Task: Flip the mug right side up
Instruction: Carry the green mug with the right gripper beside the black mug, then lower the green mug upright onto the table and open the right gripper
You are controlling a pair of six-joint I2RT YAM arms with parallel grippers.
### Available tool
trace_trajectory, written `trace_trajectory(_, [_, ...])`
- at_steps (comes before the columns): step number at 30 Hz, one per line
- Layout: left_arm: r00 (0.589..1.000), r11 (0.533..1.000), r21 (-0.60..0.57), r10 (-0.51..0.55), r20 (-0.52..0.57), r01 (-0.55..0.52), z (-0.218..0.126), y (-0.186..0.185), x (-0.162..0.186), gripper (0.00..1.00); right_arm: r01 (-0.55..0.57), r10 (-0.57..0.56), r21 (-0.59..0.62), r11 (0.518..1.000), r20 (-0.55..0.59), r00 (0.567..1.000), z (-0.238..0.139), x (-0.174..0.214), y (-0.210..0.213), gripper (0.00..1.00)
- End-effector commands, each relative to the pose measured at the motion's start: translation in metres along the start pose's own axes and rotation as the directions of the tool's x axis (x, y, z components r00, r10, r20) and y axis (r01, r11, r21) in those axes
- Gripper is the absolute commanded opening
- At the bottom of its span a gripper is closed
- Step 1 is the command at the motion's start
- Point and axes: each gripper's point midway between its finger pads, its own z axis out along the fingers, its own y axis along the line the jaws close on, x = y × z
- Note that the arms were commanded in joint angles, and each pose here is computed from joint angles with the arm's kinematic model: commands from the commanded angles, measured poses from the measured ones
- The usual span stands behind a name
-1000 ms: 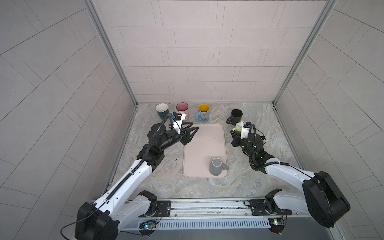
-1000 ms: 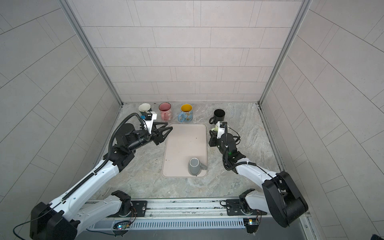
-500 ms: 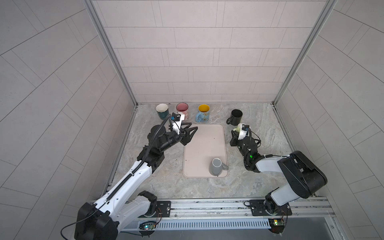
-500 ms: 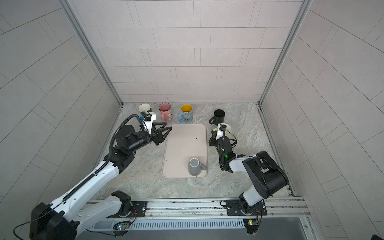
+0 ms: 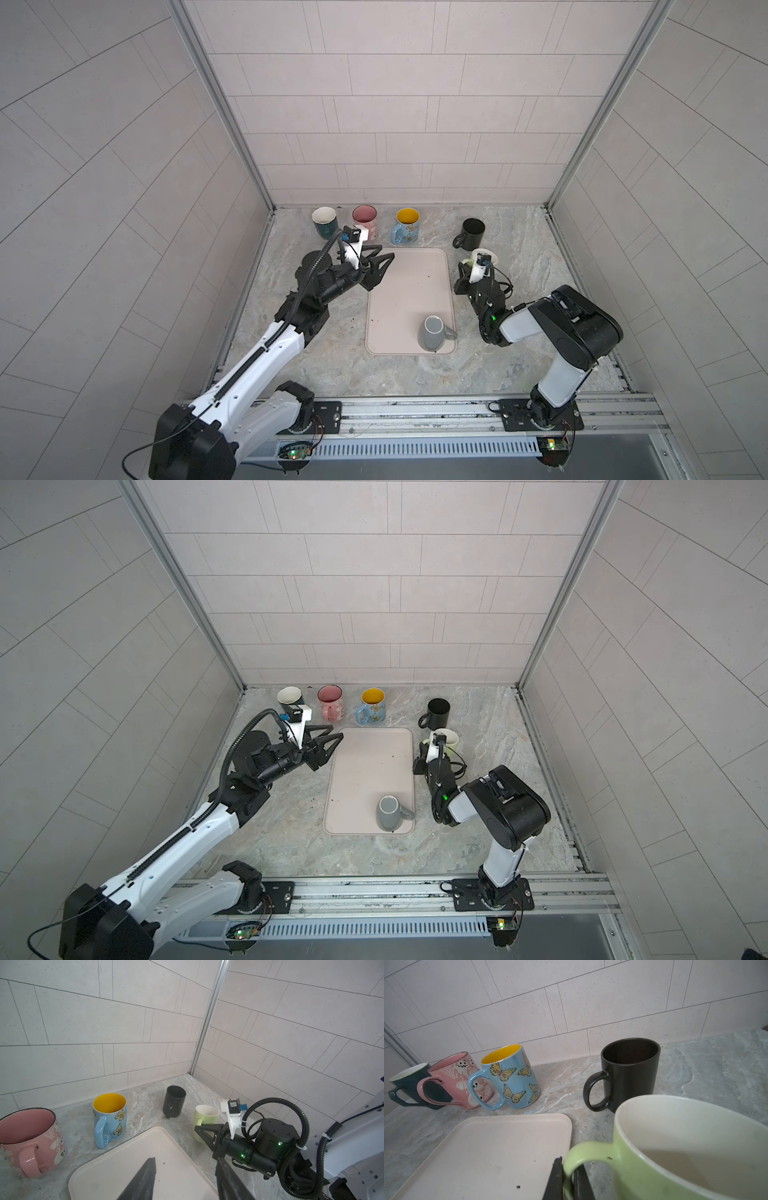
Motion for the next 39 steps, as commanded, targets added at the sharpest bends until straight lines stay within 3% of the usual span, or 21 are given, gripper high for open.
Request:
trace_trajectory(1, [0.999,1.000,0.005,0.022,0.040,-0.023,-0.004,-0.003,-0.009,0.52,-0.023,0.022,0.002,1.000,0.147,0.989,0.002,-0.034,0.008,0.00])
trace_trajectory(19, [0.999,0.999,-0.002,0.033,0.027,-0.033,-0.005,-0.002,-0.004,0.52,0.021,-0.024,0.032,0.999,0.093,0.995,0.006,-0.002,0.015,0.00])
trace_trajectory(35, [0.998,0.999,-0.001,0.051,0.025,-0.051,-0.009,-0.004,-0.002,0.51,0.063,-0.064,0.045,0.997,0.037,0.997,0.006,0.004,0.021,0.24])
trace_trajectory(39, [0.998,0.998,-0.005,0.056,0.023,-0.056,-0.010,-0.003,-0.001,0.51,0.065,-0.067,0.049,0.997,0.035,0.997,0.005,0.004,0.022,0.25])
